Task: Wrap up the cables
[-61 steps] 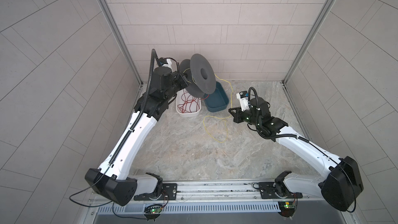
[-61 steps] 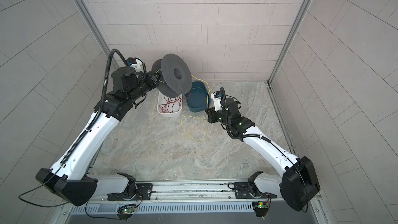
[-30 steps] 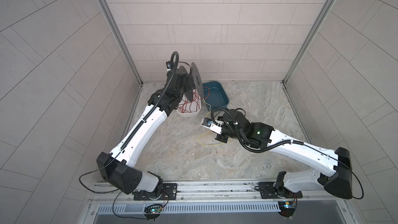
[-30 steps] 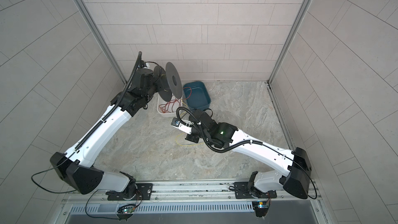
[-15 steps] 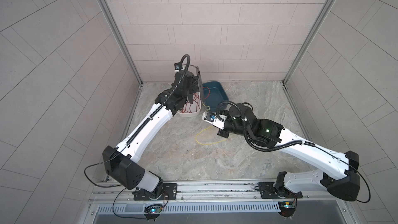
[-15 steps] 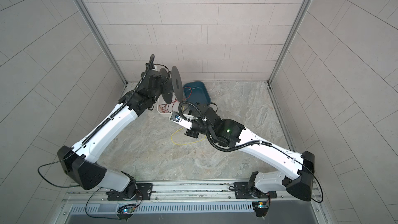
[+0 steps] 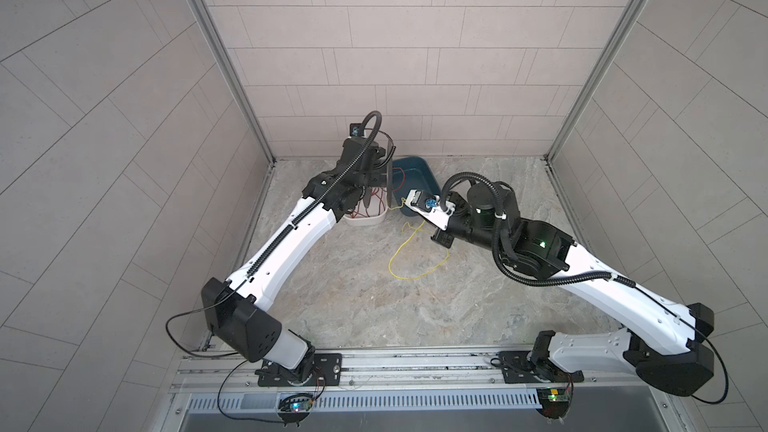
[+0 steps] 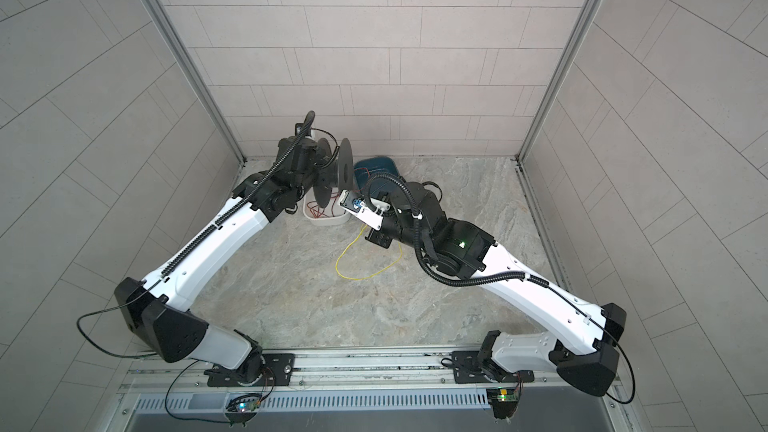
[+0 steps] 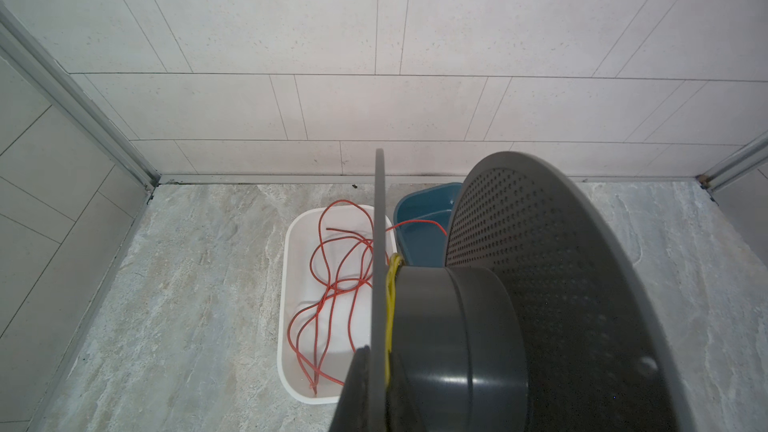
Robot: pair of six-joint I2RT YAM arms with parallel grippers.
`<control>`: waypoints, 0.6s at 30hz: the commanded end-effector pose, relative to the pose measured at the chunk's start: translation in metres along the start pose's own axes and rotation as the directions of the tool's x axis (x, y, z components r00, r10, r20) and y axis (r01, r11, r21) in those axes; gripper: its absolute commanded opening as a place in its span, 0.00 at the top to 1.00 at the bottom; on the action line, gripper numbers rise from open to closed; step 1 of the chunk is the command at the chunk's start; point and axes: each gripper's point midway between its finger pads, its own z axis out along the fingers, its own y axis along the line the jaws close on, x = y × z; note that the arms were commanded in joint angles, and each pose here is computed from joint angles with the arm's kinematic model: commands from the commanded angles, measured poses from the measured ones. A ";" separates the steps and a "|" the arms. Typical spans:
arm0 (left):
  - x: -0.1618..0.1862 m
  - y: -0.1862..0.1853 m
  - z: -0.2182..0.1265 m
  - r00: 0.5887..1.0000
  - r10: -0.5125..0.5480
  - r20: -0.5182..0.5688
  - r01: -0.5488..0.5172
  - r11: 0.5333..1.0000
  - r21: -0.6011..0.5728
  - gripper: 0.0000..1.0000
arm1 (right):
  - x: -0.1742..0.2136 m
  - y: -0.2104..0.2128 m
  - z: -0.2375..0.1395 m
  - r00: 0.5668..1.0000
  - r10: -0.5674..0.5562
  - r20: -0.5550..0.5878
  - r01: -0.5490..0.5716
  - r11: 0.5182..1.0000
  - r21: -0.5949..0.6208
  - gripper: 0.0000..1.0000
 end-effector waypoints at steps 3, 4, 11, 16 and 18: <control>-0.014 -0.025 -0.010 0.998 0.064 0.023 -0.066 0.993 0.099 1.00 | -0.045 -0.018 -0.003 0.989 0.030 0.142 -0.034 0.999 0.024 1.00; -0.010 -0.029 -0.010 0.996 0.087 0.012 -0.088 0.989 0.115 1.00 | -0.046 -0.022 -0.002 0.989 0.031 0.144 -0.036 0.999 0.034 1.00; 0.010 -0.034 -0.014 0.979 0.201 -0.036 -0.192 0.967 0.170 1.00 | -0.043 -0.068 -0.005 0.981 0.125 0.149 -0.138 0.987 0.083 1.00; 0.017 -0.040 -0.020 0.966 0.256 -0.033 -0.243 0.943 0.229 1.00 | -0.037 -0.101 -0.015 0.963 0.207 0.172 -0.227 0.969 0.102 1.00; 0.020 -0.044 -0.021 0.959 0.281 -0.034 -0.263 0.930 0.258 1.00 | -0.035 -0.111 -0.016 0.955 0.239 0.177 -0.261 0.959 0.110 1.00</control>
